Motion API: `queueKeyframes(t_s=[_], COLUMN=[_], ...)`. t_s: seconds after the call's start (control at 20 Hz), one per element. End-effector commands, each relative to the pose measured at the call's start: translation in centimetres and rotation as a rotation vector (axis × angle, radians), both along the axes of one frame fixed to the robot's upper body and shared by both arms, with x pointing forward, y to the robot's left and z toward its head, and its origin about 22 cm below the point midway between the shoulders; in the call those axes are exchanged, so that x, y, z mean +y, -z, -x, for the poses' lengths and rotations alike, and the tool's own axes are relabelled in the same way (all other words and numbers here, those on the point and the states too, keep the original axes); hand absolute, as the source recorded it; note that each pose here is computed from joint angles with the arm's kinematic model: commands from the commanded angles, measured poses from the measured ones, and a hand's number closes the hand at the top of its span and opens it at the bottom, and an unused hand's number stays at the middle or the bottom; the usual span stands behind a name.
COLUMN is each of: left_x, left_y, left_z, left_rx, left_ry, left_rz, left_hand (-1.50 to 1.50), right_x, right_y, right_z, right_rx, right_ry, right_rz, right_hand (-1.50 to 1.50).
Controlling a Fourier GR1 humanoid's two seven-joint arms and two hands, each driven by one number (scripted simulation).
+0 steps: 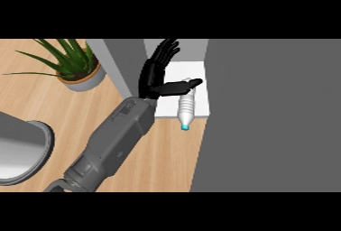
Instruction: Pick up the bottled water, place it into the cabinet and close the cabinet
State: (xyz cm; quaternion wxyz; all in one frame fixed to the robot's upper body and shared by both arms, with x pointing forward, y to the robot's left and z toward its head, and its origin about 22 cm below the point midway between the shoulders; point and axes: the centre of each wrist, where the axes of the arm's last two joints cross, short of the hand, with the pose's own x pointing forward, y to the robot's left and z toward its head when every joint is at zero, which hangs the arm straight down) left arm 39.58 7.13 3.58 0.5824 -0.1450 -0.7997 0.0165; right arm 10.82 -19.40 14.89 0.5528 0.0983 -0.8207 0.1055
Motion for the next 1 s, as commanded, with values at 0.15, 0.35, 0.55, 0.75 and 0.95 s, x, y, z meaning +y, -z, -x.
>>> queueKeyframes(t_s=[0.15,0.35,0.55,0.75,0.95], left_x=[1.7,4.4,5.5,8.4,10.8], left_y=[2.0,2.7,2.5,3.0,2.2], left_z=[5.1,6.6,10.7,14.6,16.8], left_rx=[0.030,0.035,0.053,0.038,0.015], left_ry=[0.040,0.021,0.039,0.004,-0.013], left_rz=[0.030,0.003,0.011,0.023,0.028], left_hand=[1.50,1.50,1.50,1.50,1.50], right_x=[-0.6,-0.4,0.1,1.3,3.9], right_y=[-2.3,-2.0,-2.5,-2.3,-2.7], right_z=[1.7,1.7,1.1,1.9,0.7], right_rx=[-0.052,-0.025,0.031,0.113,0.098], right_ry=[-0.011,-0.112,-0.181,-0.274,-0.324], right_rz=[0.071,0.233,0.271,0.198,0.165], right_hand=[-1.50,1.50,1.50,1.50,1.50])
